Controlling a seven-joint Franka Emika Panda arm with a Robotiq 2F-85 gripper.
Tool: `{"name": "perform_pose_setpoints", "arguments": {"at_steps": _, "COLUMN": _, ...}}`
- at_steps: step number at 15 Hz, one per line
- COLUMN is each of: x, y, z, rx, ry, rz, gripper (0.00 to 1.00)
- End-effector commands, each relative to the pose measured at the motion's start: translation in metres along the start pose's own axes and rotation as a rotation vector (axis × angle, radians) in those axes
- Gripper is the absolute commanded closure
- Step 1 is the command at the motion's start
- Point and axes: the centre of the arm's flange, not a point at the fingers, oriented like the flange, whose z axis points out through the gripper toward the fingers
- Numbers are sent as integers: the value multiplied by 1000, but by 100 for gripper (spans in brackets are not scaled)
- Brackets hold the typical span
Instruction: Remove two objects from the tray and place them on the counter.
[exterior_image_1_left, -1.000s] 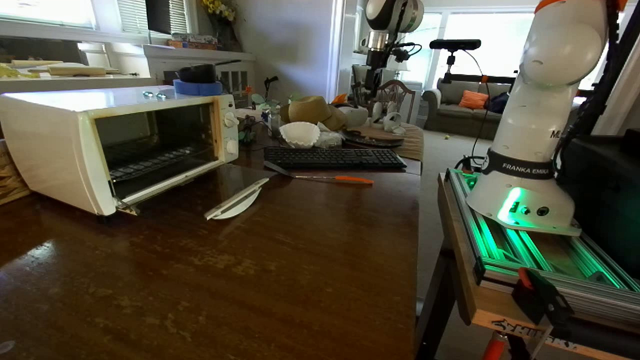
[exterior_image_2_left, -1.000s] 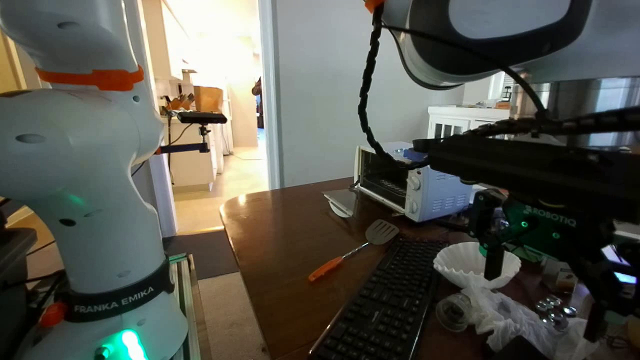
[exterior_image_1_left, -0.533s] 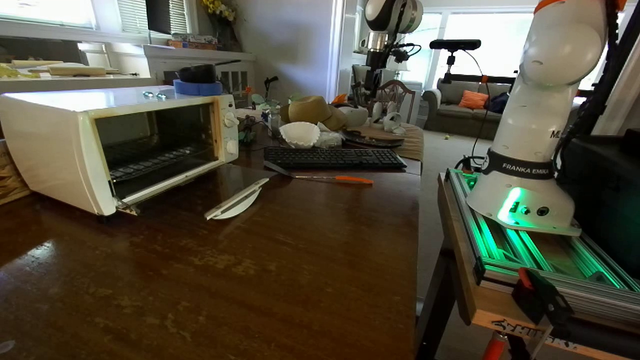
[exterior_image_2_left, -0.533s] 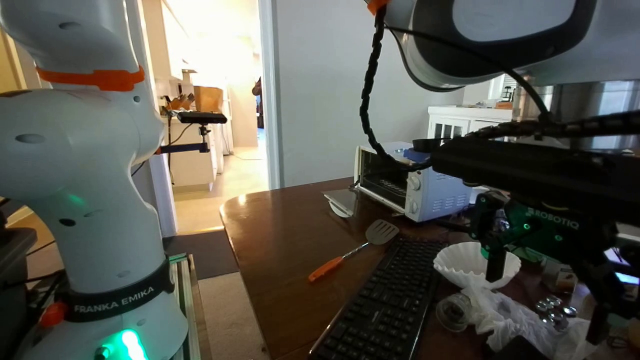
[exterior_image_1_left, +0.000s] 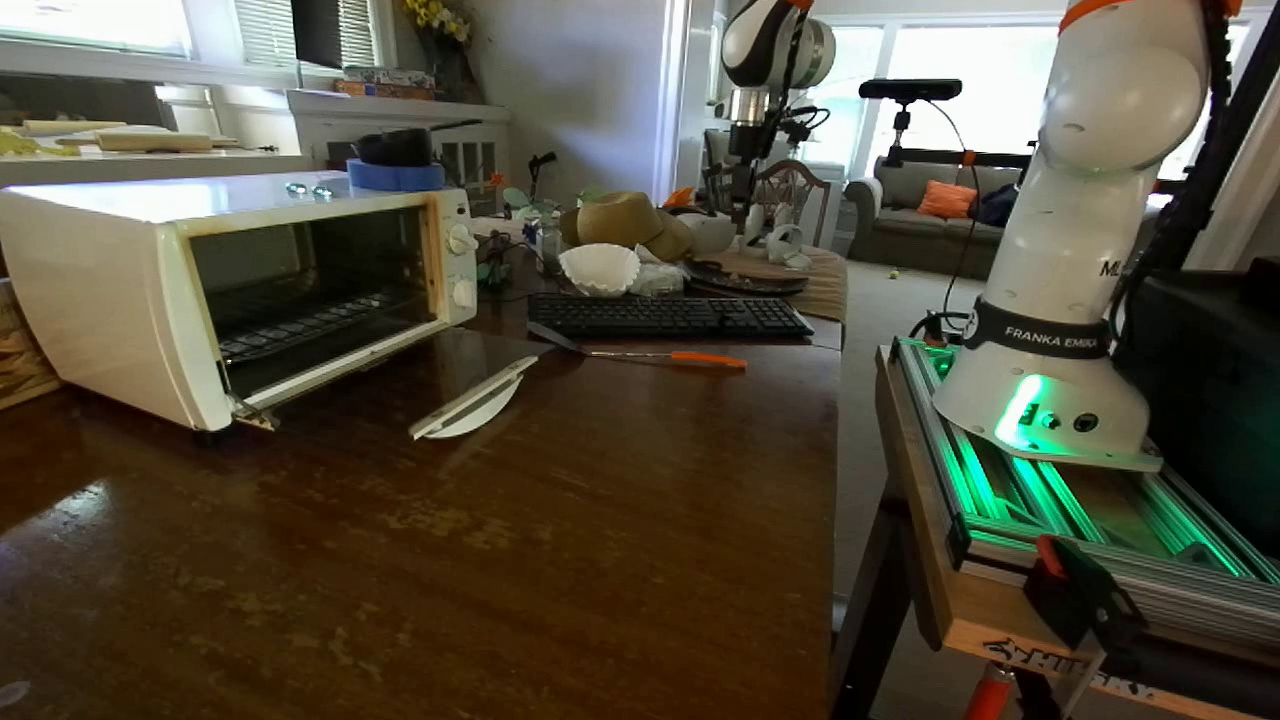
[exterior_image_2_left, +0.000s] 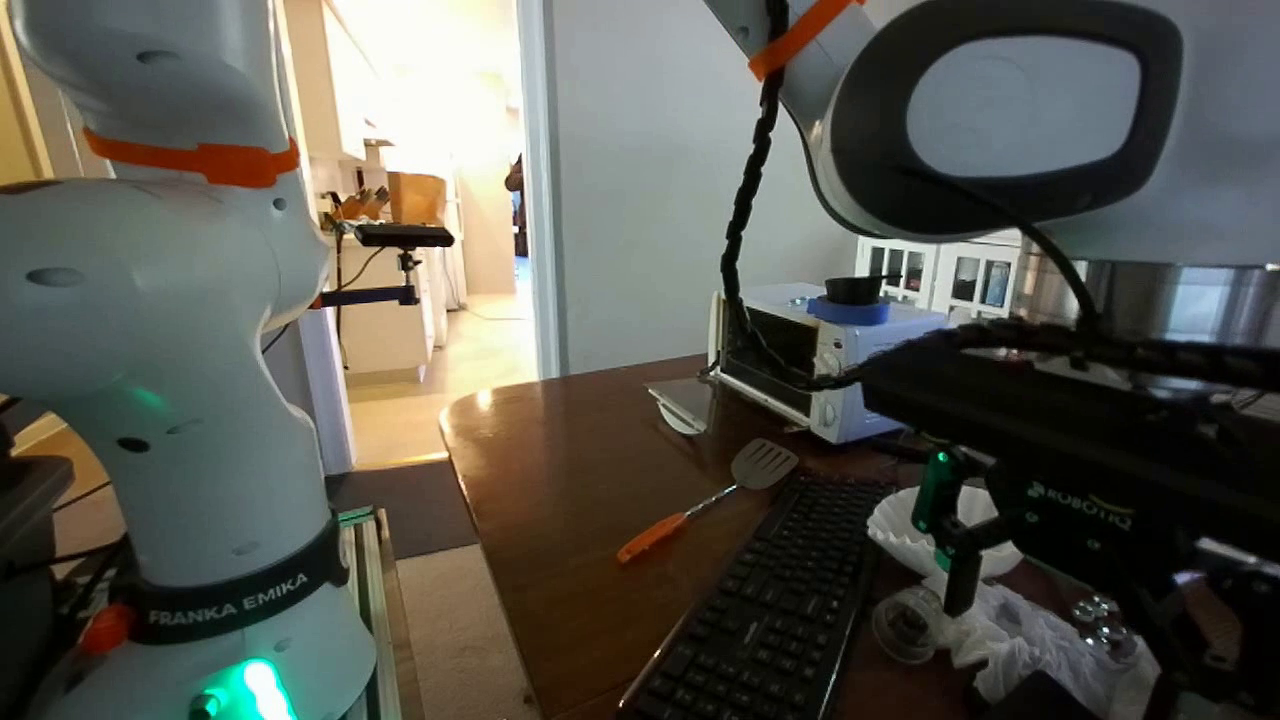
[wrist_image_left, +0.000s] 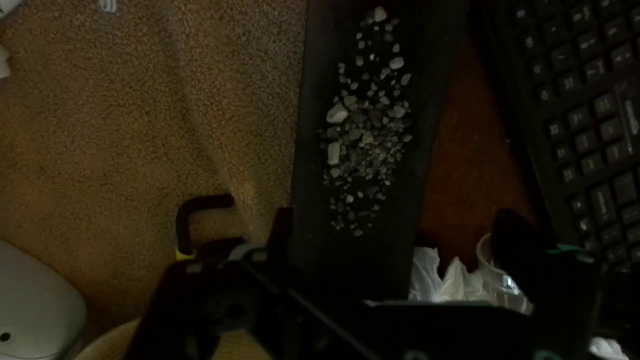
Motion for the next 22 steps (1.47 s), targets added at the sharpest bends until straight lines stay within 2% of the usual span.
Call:
{"name": "perform_pose_setpoints", "arguments": {"at_steps": 1, "x": 4, "y": 14, "z": 28, "rx": 3, "ry": -16, "rz": -28, "gripper": 0}}
{"name": "perform_pose_setpoints", "arguments": {"at_steps": 2, "x": 4, "y": 17, "z": 34, "rx": -5, "ry": -25, "rz": -24, "gripper": 20}}
{"name": "perform_pose_setpoints", "arguments": {"at_steps": 3, "x": 4, "y": 19, "z": 39, "rx": -5, "ry": -29, "rz": -25, "gripper": 19}}
{"name": "perform_pose_setpoints", "arguments": {"at_steps": 4, "x": 4, "y": 21, "z": 43, "rx": 5, "ry": -31, "rz": -21, "gripper": 34}}
{"name": "perform_pose_setpoints", "arguments": {"at_steps": 6, "x": 4, "y": 25, "z": 51, "rx": 10, "ry": -42, "rz": -18, "gripper": 51}}
{"name": "perform_pose_setpoints", "arguments": {"at_steps": 7, "x": 4, "y": 27, "z": 53, "rx": 7, "ry": -47, "rz": -13, "gripper": 53}}
{"name": "perform_pose_setpoints", "arguments": {"at_steps": 8, "x": 5, "y": 28, "z": 57, "rx": 8, "ry": -48, "rz": -12, "gripper": 42}}
{"name": "perform_pose_setpoints", "arguments": {"at_steps": 9, "x": 5, "y": 30, "z": 60, "rx": 8, "ry": -50, "rz": -12, "gripper": 42}}
{"name": "perform_pose_setpoints", "arguments": {"at_steps": 12, "x": 8, "y": 33, "z": 73, "rx": 1, "ry": -40, "rz": -3, "gripper": 26}}
{"name": "perform_pose_setpoints", "arguments": {"at_steps": 13, "x": 8, "y": 33, "z": 77, "rx": -2, "ry": -33, "rz": -2, "gripper": 34}}
{"name": "perform_pose_setpoints", "arguments": {"at_steps": 14, "x": 10, "y": 33, "z": 81, "rx": -8, "ry": -30, "rz": 4, "gripper": 46}}
{"name": "perform_pose_setpoints", "arguments": {"at_steps": 15, "x": 11, "y": 33, "z": 84, "rx": -12, "ry": -28, "rz": 10, "gripper": 40}}
{"name": "perform_pose_setpoints", "arguments": {"at_steps": 17, "x": 12, "y": 33, "z": 90, "rx": -16, "ry": -22, "rz": 16, "gripper": 53}}
{"name": "perform_pose_setpoints", "arguments": {"at_steps": 21, "x": 16, "y": 32, "z": 96, "rx": -19, "ry": -8, "rz": 20, "gripper": 55}}
{"name": "perform_pose_setpoints", "arguments": {"at_steps": 22, "x": 16, "y": 31, "z": 97, "rx": -19, "ry": -6, "rz": 20, "gripper": 60}}
